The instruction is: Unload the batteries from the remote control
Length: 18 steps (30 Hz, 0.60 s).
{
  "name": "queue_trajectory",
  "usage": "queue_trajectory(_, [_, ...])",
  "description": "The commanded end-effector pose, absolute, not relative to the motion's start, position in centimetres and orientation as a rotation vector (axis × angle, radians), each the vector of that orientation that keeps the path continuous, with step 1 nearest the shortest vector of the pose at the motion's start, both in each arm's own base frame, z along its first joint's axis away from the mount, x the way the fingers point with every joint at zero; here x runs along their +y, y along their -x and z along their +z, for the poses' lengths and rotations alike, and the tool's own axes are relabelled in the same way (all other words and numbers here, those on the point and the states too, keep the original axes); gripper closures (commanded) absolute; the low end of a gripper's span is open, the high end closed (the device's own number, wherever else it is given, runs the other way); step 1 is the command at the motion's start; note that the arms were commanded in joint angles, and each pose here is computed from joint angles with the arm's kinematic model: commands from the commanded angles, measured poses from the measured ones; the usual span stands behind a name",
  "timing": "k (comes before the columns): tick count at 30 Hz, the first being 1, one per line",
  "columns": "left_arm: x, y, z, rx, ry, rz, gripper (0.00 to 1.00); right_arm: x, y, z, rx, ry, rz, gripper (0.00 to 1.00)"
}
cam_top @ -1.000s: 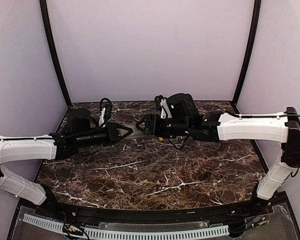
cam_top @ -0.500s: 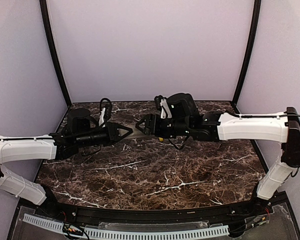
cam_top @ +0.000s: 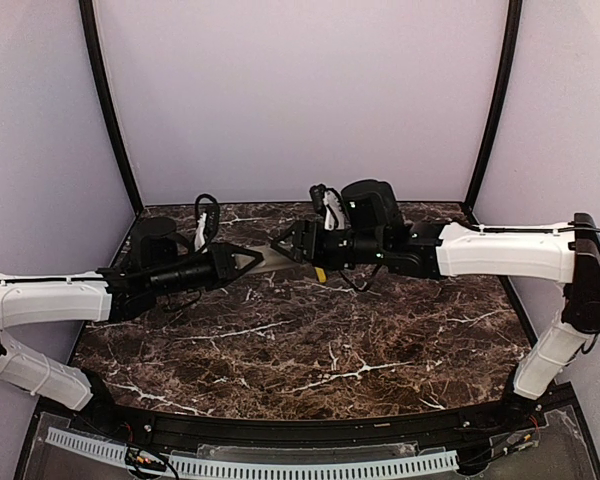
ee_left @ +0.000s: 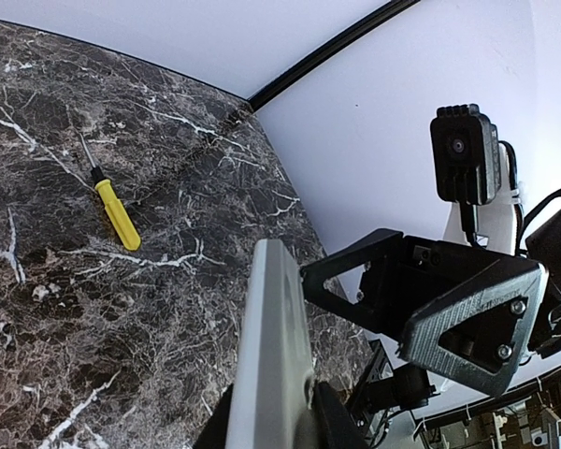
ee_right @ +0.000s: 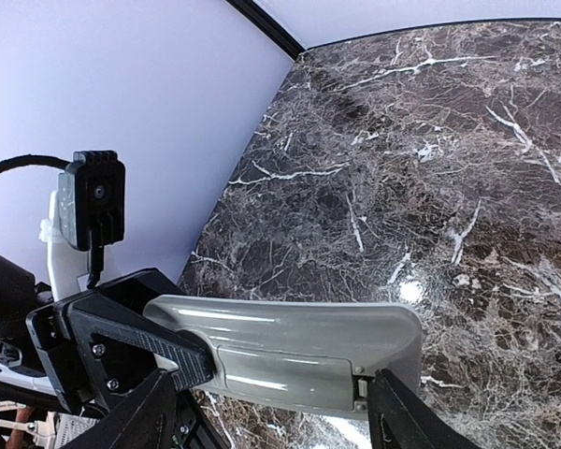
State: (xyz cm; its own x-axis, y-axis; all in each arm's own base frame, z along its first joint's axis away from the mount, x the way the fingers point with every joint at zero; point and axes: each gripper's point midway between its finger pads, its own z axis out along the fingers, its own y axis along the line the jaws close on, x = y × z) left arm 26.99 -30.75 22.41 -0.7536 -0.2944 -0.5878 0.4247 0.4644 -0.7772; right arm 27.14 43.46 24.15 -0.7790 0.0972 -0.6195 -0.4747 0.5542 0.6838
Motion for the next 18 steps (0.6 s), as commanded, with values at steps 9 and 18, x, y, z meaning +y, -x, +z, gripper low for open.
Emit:
queue_trajectory(9, [-31.4, -25.4, 27.5, 1.832, -0.207, -1.477, 1.00, 44.0, -25.8, 25.5, 2.103, 0.404, 1.372, 0.31])
queue_trajectory(18, [-31.1, -24.9, 28.4, 1.796, -0.235, -1.479, 1.00, 43.4, -25.0, 25.9, 2.064, 0.432, 1.495, 0.30])
